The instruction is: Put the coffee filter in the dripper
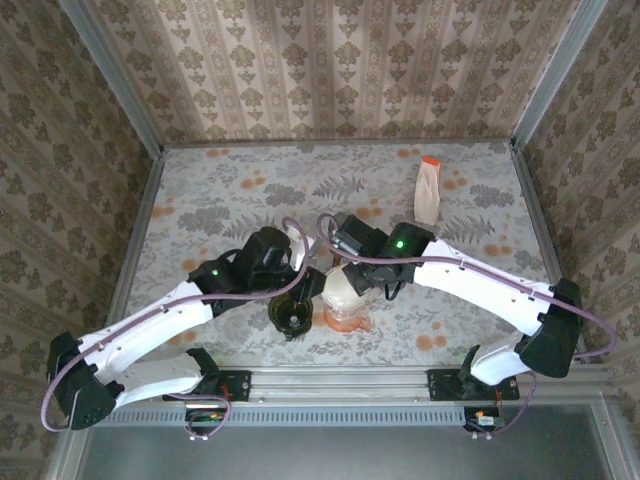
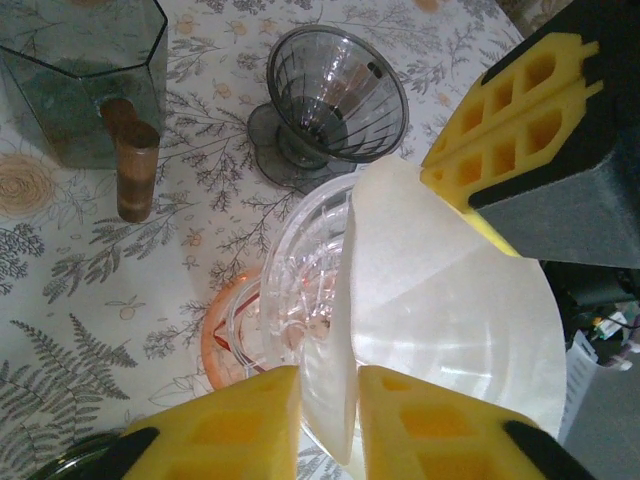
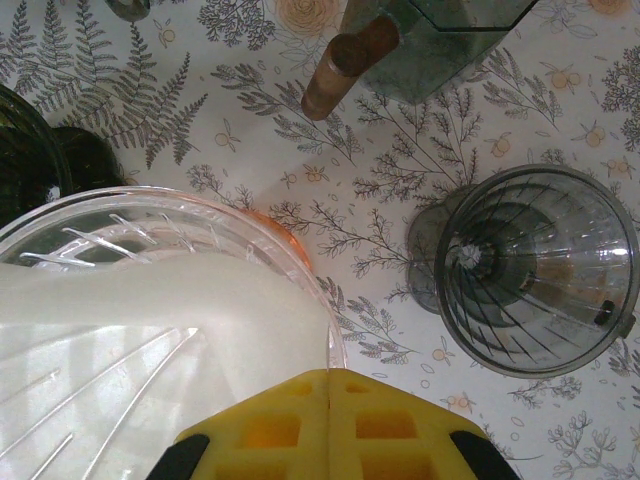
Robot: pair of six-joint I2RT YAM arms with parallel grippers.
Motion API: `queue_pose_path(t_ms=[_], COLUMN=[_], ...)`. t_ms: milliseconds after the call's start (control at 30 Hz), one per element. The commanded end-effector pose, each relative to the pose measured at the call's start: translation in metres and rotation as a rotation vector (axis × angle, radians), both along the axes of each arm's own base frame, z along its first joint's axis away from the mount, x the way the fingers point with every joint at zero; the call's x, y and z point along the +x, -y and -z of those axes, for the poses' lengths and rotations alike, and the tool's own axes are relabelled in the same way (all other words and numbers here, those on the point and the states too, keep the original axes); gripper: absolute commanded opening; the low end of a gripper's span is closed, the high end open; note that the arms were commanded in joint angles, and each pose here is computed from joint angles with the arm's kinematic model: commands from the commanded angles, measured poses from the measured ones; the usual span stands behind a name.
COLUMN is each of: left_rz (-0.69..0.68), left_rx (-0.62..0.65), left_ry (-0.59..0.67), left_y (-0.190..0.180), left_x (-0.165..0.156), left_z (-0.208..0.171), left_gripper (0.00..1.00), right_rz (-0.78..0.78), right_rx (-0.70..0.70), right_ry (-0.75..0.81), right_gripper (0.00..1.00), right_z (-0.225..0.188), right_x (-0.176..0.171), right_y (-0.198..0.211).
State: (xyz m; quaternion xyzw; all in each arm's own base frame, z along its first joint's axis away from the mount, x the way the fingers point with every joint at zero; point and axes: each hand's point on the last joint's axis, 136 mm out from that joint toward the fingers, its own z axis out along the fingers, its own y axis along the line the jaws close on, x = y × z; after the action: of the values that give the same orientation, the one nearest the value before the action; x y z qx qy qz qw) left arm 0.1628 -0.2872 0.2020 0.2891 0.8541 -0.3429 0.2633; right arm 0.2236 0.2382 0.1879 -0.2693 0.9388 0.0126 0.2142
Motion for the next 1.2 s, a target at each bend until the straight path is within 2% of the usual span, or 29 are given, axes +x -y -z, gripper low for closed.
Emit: queue_pose_path(t_ms=[0,167,267,333,433,500,800,1033,1167], left_rz=[0.008,0.003,0.000,0.001,0.001,0.002,0.004,0.000,0.001], left_rx=[0.016,0.023,0.025,0.025,0.027,0.028,0.021,0.015,0.001], left_ry=[-0.004,-0.008,-0.014,-0.017,-0.021,-0.022,-0.040,-0.044,-0.045], left_y=[0.001,0.000,0.000,0.000,0.000,0.000,0.002,0.001,0.002], left_x=[-0.001,-0.001,-0.001,-0.002,-0.002,-0.002,-0.003,-0.004,-0.005], left_z=[0.003,0.005,0.007,0.007,0.008,0.009,0.014,0.015,0.013], left_gripper=[0.19,0.12,0.11,0.10,0.08,0.08,0.10,0.18,0.27], right_rz=[0.010,0.016,0.018,0.024,0.039,0.049,0.002,0.021,0.042], right_rx=[-0.013,-0.003,0.010,0.022,0.046,0.079,0.120,0.112,0.119], right_ry=[0.017,0.024,0.033,0.048,0.079,0.089,-0.120,-0.164,-0.186], right_gripper=[0.00,0.04,0.15,0.28,0.55,0.62,0.71,0.73,0.73], right_z=[-0.007,-0.008,-0.011,-0.016,-0.024,-0.031,0.010,0.030,0.042], right_x=[0.000,0.001,0.001,0.002,0.004,0.002,-0.015,-0.012,-0.010], right_y=[0.002,0.001,0.001,0.002,0.004,0.007,-0.013,-0.016,-0.016])
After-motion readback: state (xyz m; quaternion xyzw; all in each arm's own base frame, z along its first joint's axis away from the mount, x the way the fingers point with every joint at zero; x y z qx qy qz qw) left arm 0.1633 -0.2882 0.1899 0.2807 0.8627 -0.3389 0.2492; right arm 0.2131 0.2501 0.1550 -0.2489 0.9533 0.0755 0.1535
